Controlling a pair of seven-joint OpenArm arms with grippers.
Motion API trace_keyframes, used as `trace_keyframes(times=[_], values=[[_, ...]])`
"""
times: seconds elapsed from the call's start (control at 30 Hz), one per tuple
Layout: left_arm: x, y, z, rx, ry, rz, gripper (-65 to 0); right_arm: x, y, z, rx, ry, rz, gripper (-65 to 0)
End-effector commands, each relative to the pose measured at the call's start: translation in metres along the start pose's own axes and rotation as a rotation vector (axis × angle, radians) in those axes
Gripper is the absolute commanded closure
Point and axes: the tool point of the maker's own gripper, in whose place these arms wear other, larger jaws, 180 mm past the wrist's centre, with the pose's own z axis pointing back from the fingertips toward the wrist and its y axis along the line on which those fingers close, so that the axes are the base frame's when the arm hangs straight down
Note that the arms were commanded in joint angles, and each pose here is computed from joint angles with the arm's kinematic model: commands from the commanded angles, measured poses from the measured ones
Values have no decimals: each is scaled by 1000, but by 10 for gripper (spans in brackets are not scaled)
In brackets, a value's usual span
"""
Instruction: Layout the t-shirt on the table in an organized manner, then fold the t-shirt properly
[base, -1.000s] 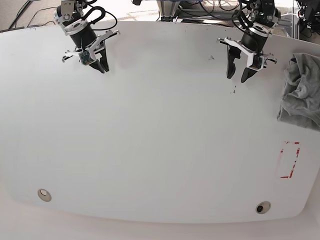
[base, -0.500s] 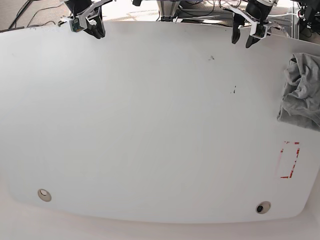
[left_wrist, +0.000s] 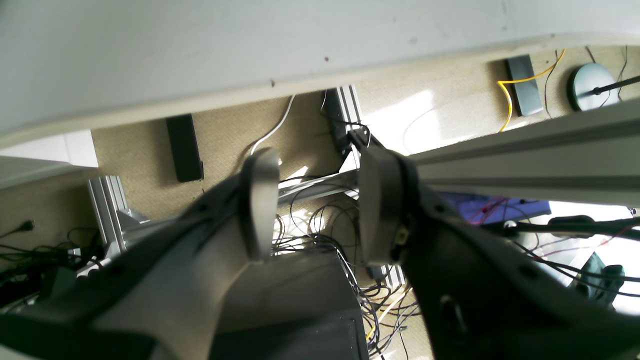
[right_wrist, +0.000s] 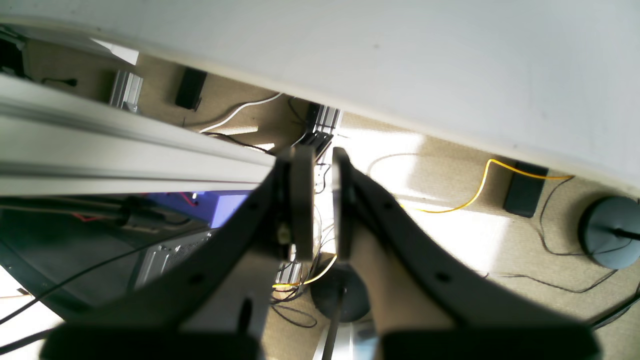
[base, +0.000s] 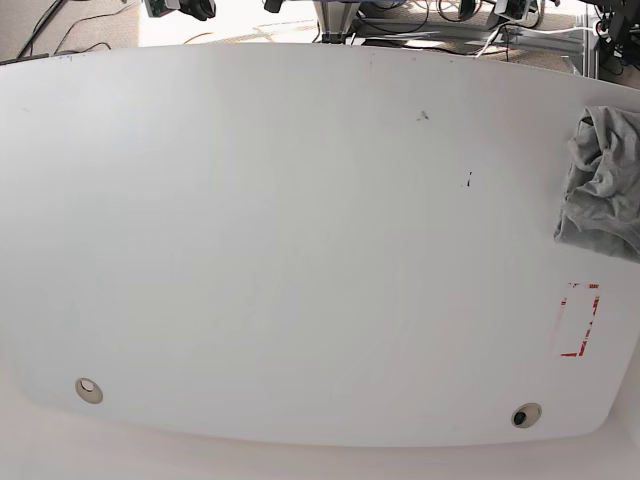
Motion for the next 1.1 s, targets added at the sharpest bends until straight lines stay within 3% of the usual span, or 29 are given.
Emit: trace_keyframes(times=[0.0, 0.23, 0.53, 0.93, 1.07], values=[[-6, -2, 8, -4, 8, 9, -237, -6, 4, 8, 14, 11, -23, -55], [-36, 0, 10, 1, 81, 46, -237, -46, -5, 6, -1, 97, -76, -55], [-93, 6, -7, 20, 190, 132, -237, -93, -15, -13, 71, 182, -141, -55], [-134, 17, -56, 36, 249, 225, -237, -127, -38, -49, 54, 268, -122, -55], [-147, 11, -69, 9, 281, 237, -237, -143, -26, -60, 84, 311, -131, -55]])
